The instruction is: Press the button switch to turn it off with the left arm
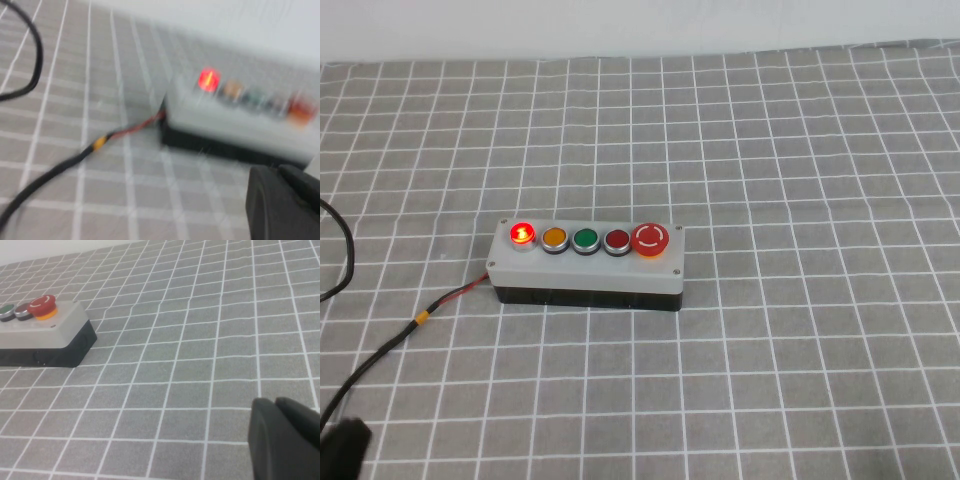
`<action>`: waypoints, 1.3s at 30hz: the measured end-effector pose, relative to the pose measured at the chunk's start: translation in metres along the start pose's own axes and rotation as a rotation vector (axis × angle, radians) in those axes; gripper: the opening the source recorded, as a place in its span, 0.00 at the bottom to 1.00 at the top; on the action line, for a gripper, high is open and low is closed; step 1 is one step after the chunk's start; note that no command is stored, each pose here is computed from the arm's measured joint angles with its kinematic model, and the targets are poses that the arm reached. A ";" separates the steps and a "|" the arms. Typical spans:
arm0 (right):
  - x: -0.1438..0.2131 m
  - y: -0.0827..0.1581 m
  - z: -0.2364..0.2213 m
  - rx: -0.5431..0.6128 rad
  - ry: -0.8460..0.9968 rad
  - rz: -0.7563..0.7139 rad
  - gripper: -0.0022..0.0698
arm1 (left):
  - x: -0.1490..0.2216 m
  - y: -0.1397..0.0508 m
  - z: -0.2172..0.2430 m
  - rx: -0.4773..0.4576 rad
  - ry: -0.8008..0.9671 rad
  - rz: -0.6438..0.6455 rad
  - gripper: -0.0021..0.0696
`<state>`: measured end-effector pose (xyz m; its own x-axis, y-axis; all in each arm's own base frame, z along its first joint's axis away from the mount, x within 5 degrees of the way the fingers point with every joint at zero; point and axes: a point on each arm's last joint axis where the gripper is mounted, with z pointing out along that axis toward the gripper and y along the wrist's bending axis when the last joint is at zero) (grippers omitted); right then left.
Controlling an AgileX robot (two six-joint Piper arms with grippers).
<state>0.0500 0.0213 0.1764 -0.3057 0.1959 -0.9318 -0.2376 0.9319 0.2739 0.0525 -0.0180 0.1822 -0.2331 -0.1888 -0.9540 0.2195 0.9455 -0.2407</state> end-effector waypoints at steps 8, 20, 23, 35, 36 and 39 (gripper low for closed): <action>0.000 0.000 0.000 0.000 0.000 0.000 0.01 | -0.016 0.000 -0.001 0.023 -0.177 -0.245 0.02; 0.000 0.000 0.000 0.000 0.000 0.000 0.01 | -0.043 -0.020 -0.001 0.118 0.008 -0.425 0.02; 0.000 0.000 0.000 0.000 0.000 0.000 0.01 | -0.073 -0.031 0.003 0.121 0.104 -0.297 0.02; 0.000 0.000 0.000 0.000 0.000 0.000 0.01 | -0.149 -0.038 0.103 0.044 0.643 0.067 0.02; 0.000 0.000 0.000 0.000 0.000 0.000 0.01 | -0.152 -0.038 0.114 0.049 0.672 0.078 0.02; 0.000 0.000 0.000 0.000 0.000 0.000 0.01 | -0.160 -0.037 0.154 0.073 0.763 0.122 0.02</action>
<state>0.0500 0.0213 0.1764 -0.3057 0.1959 -0.9318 -0.2376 0.9319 0.2739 0.2279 -0.0642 0.3166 -0.7856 0.1754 -0.5933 0.3411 0.9229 -0.1788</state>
